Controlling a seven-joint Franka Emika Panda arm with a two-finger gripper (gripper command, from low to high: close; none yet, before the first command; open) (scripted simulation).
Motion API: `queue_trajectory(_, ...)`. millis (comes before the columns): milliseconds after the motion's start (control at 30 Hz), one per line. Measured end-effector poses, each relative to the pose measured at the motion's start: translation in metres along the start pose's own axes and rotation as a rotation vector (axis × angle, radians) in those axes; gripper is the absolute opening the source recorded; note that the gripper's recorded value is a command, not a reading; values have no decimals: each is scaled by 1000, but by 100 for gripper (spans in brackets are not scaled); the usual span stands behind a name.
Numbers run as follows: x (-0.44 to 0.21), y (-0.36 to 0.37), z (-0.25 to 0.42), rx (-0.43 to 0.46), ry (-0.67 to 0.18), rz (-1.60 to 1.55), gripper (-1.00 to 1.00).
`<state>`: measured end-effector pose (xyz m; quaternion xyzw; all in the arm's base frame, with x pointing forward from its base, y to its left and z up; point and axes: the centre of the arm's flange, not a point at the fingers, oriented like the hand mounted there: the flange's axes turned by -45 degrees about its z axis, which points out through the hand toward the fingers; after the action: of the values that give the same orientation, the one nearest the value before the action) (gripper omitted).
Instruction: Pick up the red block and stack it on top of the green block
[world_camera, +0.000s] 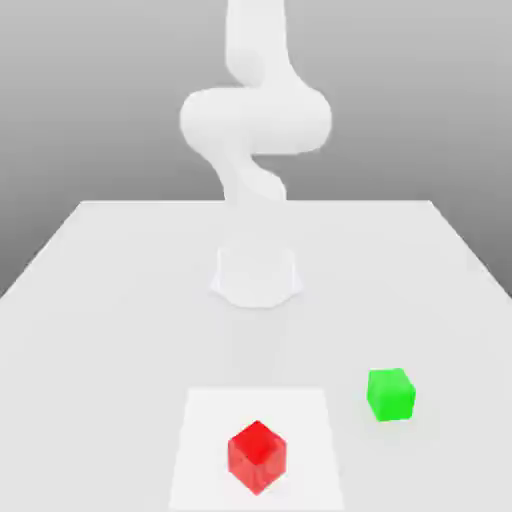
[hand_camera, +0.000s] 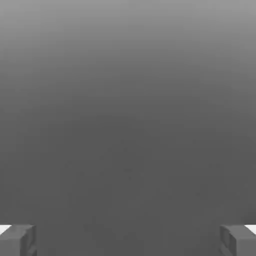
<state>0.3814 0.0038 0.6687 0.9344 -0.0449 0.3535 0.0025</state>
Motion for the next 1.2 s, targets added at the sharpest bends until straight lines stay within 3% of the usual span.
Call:
queue_trajectory(333,-63,2,206,-144,-293,274,0)
queue_trajectory(767,-240,10,382,-274,-656,648,0)
queue_trajectory(933,-285,11,426,-281,-679,675,0)
queue_trajectory(967,-292,11,433,-282,-680,675,-100)
queue_trajectory(1200,-293,11,434,-281,-679,675,-100)
